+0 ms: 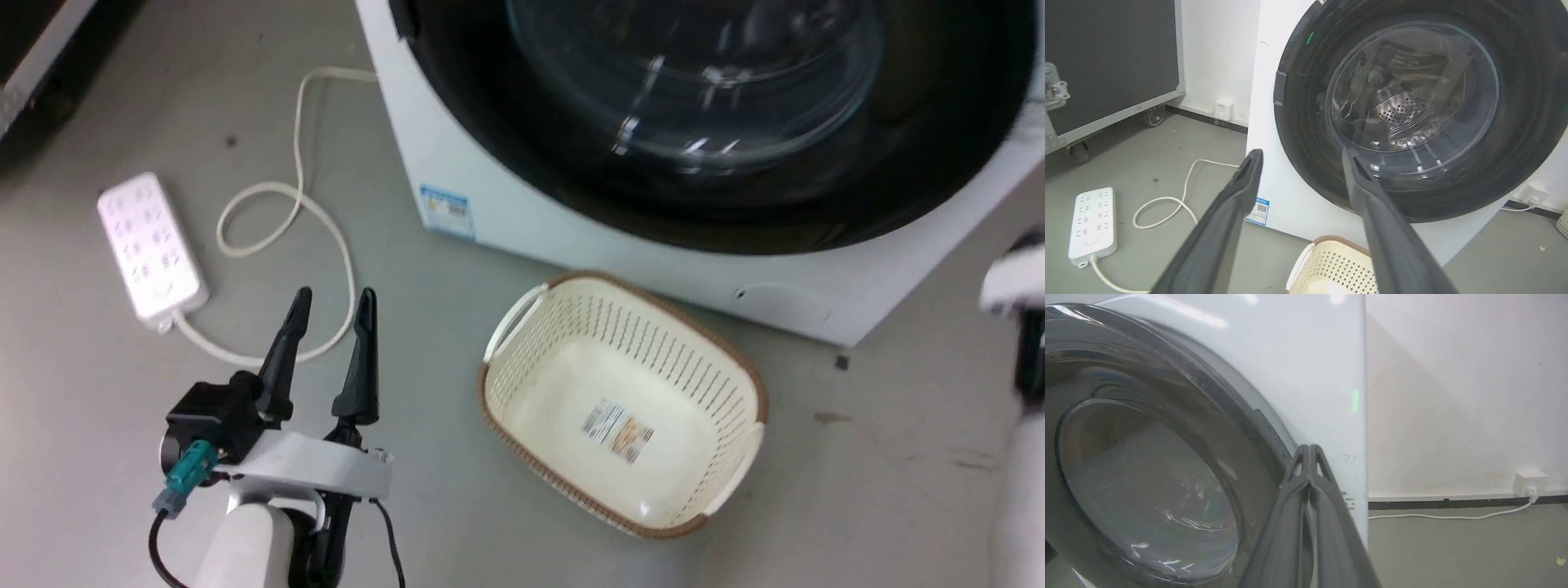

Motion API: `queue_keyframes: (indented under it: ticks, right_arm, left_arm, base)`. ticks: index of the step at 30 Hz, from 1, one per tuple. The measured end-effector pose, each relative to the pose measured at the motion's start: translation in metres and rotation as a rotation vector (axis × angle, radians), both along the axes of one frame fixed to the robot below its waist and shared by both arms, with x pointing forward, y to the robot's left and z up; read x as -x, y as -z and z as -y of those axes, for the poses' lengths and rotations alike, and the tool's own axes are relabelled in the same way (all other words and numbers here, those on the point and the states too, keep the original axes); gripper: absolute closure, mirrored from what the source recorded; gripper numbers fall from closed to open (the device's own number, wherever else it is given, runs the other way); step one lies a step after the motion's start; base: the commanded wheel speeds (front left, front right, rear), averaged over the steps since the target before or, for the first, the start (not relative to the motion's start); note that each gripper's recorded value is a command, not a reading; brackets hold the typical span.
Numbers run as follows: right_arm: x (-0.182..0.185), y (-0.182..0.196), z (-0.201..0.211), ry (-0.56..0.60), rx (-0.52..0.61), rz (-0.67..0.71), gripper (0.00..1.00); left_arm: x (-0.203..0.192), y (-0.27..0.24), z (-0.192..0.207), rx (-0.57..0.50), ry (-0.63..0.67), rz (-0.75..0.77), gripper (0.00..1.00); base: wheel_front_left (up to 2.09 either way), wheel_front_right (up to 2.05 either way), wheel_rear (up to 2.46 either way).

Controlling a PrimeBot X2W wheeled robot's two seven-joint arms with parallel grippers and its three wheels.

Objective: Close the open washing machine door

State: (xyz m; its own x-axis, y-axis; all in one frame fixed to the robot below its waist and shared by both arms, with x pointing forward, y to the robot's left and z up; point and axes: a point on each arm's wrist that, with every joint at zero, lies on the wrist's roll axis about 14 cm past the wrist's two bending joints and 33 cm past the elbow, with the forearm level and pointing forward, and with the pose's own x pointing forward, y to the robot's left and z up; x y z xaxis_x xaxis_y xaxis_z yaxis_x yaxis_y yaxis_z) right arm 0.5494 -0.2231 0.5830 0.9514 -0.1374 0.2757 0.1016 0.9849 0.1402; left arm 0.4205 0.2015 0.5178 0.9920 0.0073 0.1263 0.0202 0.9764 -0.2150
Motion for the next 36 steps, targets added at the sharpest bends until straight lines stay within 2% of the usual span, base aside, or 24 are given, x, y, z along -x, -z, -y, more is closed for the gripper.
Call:
queue_keyframes:
  ticks: [5,11,16,21,22,23,24,36]
  right_arm:
    - [0.06,0.009,-0.005,-0.037,0.083,-0.023,1.0]
    - [0.121,0.029,-0.012,-0.084,0.114,-0.083,1.0]
    - [0.156,0.035,-0.017,-0.104,0.138,-0.117,1.0]
    - [0.176,0.047,-0.013,-0.099,0.124,-0.162,1.0]
    - [0.178,0.049,-0.013,-0.1,0.119,-0.172,0.82]
    - [0.179,0.051,-0.013,-0.1,0.117,-0.178,0.04]
    - [0.181,0.054,-0.014,-0.101,0.116,-0.188,0.0]
    - [0.183,0.057,-0.024,-0.135,0.086,-0.191,0.0]
  left_arm:
    - [0.005,-0.009,0.01,-0.011,0.031,0.018,0.0]
    - [0.011,-0.014,0.028,-0.026,0.091,0.026,0.0]
    - [0.015,-0.022,0.045,-0.038,0.138,0.037,0.0]
    - [0.017,-0.024,0.056,-0.047,0.17,0.022,0.0]
    - [0.017,-0.024,0.056,-0.048,0.171,0.019,0.0]
    - [0.018,-0.023,0.056,-0.05,0.172,0.013,0.0]
    - [0.018,-0.022,0.055,-0.052,0.172,0.009,0.0]
    - [0.02,-0.019,0.055,-0.039,0.173,-0.013,0.0]
  base:
    - [0.0,0.0,0.0]
    - [0.0,0.0,0.0]
    - [0.0,0.0,0.0]
    - [0.0,0.0,0.0]
    - [0.0,0.0,0.0]
    - [0.0,0.0,0.0]
    - [0.0,0.0,0.0]
    - [0.0,0.0,0.0]
